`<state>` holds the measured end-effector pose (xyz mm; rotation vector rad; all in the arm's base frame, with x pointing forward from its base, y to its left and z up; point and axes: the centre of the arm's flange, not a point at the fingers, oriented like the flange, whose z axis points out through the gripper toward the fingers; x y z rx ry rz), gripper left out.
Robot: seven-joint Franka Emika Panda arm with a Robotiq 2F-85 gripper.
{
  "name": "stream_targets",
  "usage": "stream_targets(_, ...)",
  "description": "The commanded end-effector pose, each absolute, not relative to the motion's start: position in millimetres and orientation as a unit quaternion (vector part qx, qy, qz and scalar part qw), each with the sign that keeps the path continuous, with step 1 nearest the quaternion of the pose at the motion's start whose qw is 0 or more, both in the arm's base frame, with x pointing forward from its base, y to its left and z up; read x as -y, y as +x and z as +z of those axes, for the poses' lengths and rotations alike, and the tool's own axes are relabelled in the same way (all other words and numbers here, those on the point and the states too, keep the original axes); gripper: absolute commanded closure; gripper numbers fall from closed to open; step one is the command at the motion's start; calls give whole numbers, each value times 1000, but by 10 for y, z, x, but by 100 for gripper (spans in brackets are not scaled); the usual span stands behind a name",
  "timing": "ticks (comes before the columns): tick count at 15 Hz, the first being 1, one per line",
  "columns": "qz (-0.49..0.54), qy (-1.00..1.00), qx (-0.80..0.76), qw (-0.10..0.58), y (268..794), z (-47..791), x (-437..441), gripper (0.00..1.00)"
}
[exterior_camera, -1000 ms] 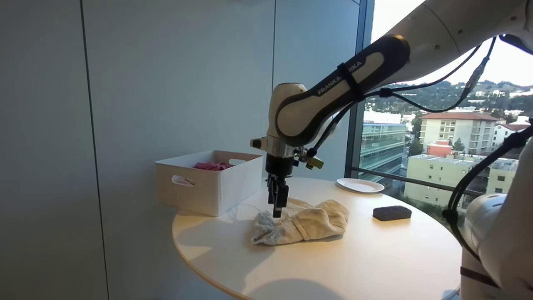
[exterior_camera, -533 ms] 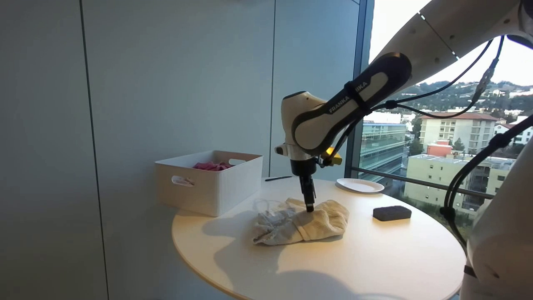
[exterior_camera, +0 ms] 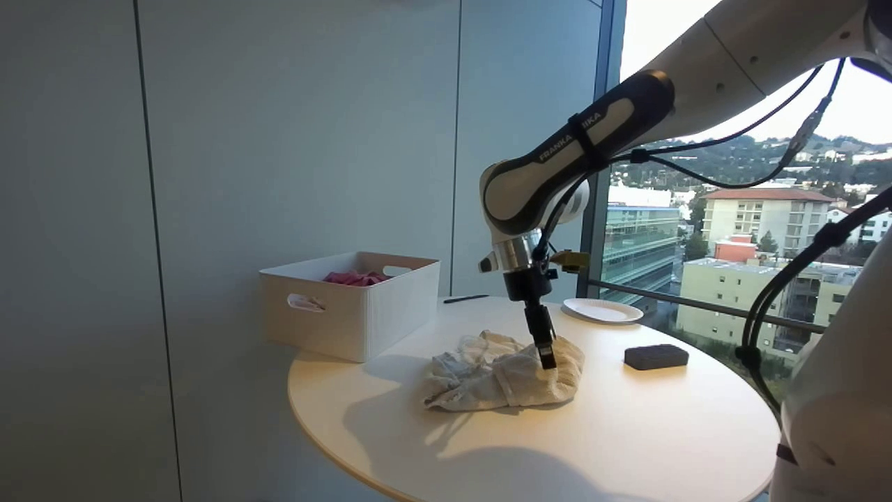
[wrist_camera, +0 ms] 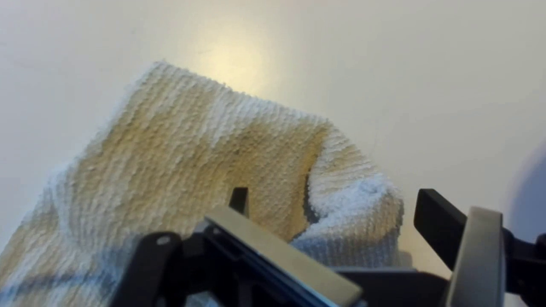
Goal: Pick up the white towel from the white basket and put it on the table, fold the white towel twice
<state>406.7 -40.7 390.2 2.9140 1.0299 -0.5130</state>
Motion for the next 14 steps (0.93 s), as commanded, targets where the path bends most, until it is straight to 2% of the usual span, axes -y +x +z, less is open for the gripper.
stream_targets(1, -136, 925, -349, -70, 4166, 4025, 424, 0)
stream_targets(3, -118, 928, -349, -62, 4212, 3961, 453, 0)
stream_targets(8, -144, 912, -368, -107, 4206, 3841, 407, 0)
stream_targets(11, -157, 906, -377, -112, 4194, 3672, 355, 0)
stream_targets(12, -157, 905, -380, -111, 4198, 3633, 350, 25)
stream_targets(14, -163, 900, -388, -114, 4209, 3575, 356, 33)
